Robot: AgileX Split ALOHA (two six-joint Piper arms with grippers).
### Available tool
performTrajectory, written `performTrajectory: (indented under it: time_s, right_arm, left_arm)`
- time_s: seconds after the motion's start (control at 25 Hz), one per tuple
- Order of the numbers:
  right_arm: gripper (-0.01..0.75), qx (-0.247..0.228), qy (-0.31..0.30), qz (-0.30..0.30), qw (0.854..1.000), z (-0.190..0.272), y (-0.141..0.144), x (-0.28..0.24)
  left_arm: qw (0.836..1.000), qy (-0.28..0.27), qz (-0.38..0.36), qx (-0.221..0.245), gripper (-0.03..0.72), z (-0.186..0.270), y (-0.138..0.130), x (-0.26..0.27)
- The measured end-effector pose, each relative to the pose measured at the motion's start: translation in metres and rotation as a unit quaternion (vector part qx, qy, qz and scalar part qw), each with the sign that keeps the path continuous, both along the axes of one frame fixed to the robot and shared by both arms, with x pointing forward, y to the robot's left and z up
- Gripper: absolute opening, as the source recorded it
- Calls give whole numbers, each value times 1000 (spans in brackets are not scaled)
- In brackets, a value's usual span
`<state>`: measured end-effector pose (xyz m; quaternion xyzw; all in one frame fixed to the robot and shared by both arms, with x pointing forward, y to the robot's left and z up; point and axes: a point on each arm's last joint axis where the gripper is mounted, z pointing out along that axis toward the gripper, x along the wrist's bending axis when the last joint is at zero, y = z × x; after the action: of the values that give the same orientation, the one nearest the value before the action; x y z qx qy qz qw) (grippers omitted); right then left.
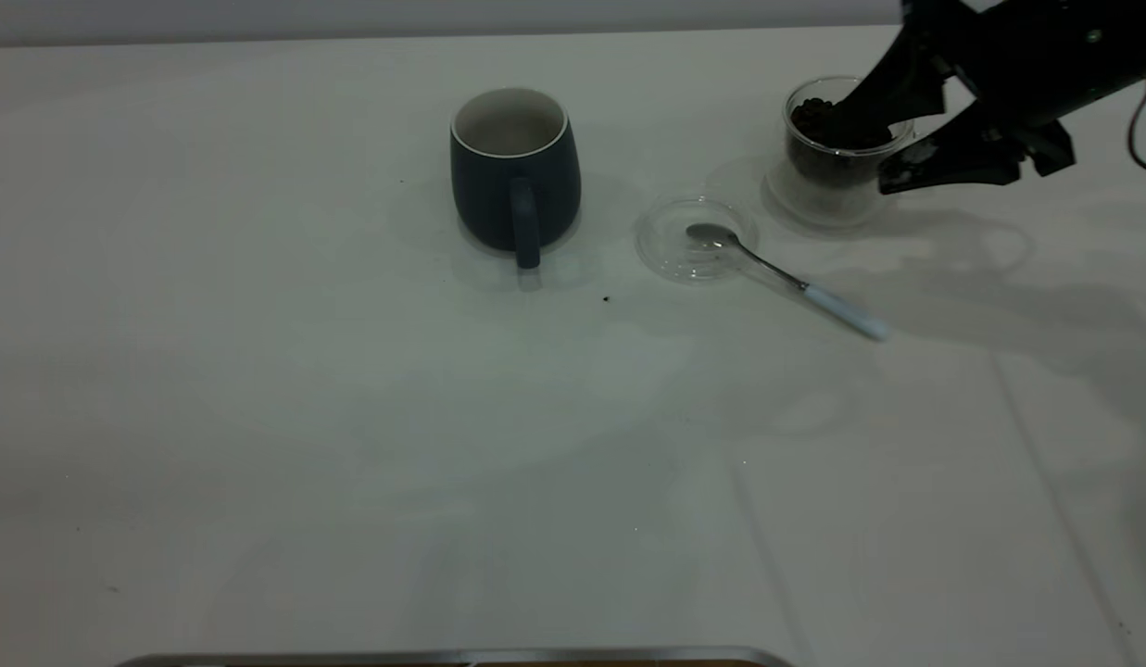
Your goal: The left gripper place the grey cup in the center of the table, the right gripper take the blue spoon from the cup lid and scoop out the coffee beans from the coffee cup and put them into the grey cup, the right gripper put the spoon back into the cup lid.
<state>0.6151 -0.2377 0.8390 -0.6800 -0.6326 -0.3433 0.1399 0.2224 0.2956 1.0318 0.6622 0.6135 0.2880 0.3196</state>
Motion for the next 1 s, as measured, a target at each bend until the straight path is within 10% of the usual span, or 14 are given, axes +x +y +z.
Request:
performTrajectory:
  time_s: [0.48,1.0]
  right_arm:
    - [590,-35,-52,60,996,36,12,-4]
    - [590,-155,-155,86,972,240,-6,-96]
  left_arm:
    - [1000,0,0,0,530,0,0,0]
    - [1000,0,0,0,530,0,0,0]
